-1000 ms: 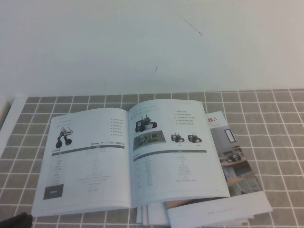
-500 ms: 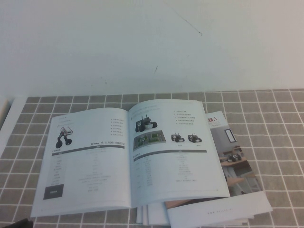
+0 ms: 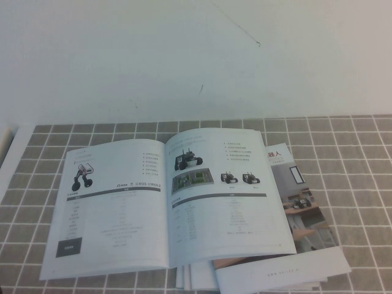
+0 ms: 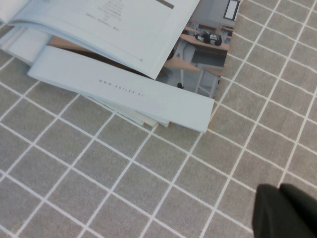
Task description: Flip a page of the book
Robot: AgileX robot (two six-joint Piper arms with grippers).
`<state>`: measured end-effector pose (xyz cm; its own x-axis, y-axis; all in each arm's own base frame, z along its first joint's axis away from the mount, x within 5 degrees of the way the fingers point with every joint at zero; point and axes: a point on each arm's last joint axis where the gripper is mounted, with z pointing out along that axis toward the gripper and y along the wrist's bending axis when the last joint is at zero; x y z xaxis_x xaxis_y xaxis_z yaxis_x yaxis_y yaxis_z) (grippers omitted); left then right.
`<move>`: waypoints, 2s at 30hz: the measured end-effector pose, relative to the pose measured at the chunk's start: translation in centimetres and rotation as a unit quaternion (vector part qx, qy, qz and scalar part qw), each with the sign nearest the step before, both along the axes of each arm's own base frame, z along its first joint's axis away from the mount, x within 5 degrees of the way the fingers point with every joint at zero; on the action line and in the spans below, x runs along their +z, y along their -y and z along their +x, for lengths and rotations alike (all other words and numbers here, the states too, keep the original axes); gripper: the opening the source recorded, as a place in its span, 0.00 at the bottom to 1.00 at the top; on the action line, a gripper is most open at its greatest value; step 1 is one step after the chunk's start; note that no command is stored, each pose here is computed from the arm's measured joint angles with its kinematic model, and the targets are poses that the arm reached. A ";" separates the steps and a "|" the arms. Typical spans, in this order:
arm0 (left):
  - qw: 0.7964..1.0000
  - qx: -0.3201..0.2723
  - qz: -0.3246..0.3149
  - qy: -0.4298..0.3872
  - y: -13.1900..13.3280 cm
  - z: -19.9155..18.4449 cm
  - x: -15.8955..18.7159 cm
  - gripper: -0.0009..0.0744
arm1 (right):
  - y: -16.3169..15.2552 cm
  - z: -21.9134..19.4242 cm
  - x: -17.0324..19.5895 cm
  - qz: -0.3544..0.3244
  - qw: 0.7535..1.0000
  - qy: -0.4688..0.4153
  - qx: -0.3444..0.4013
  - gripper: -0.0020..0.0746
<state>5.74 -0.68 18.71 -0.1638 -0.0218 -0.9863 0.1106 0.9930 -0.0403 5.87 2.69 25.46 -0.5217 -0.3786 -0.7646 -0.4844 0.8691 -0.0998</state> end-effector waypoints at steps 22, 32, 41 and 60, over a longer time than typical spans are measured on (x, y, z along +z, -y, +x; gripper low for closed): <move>0.998 0.018 -0.008 -0.055 -0.2 -0.4 -1.1 0.01 | 0.0 0.0 0.0 0.003 1.000 -0.001 0.000 0.02; 0.998 0.019 -0.006 -0.055 -0.2 -0.4 -1.1 0.01 | 0.0 0.0 0.0 0.003 1.000 -0.001 0.000 0.02; 0.998 0.019 -0.006 -0.056 -0.2 -0.4 -1.1 0.01 | 0.1 -0.2 -0.1 0.010 1.000 0.016 0.000 0.02; 0.998 0.019 -0.006 -0.056 -0.2 -0.5 -1.1 0.01 | 2.7 -0.8 -8.4 0.021 0.965 0.171 -0.196 0.02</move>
<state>5.28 -0.49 17.57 -0.2726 -0.0422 -0.9612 0.0679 0.9957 -0.0630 5.08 0.04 17.04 -0.3324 -0.1678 -0.9281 -0.0627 0.9858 -0.1558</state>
